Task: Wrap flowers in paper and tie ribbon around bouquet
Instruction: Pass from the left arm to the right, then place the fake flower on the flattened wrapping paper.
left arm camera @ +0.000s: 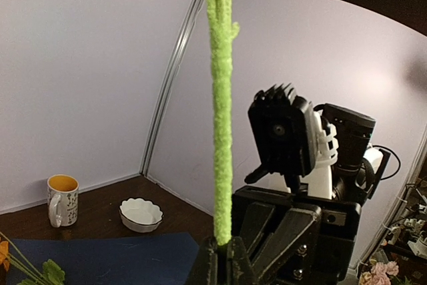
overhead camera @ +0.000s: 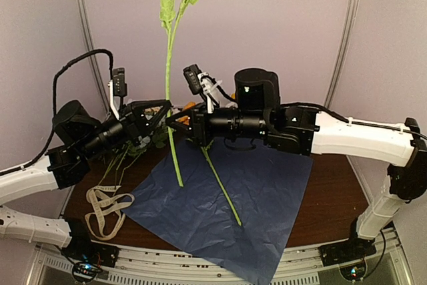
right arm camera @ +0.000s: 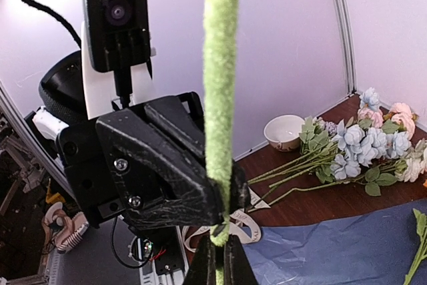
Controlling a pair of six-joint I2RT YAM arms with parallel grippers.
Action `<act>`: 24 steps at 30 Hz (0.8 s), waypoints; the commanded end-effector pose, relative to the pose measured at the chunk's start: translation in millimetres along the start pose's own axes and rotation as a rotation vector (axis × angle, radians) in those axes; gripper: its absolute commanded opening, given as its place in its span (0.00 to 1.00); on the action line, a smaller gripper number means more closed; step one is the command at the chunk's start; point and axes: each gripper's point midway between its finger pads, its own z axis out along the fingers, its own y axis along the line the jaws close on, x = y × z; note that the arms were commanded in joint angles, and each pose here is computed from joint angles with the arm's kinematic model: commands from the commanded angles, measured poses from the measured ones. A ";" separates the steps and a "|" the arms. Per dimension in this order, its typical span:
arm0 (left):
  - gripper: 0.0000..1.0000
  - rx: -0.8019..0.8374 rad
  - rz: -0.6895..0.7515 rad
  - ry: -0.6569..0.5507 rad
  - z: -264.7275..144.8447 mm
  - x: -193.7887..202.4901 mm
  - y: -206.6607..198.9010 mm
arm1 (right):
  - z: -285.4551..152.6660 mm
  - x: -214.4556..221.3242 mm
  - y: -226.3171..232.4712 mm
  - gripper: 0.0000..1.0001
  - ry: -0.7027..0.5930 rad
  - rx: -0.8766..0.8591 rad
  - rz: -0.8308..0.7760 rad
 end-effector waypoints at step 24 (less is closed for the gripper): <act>0.82 -1.072 -0.133 0.524 -136.1 46.0 220.9 | -105.2 186.5 -185.5 0.00 0.730 0.745 0.213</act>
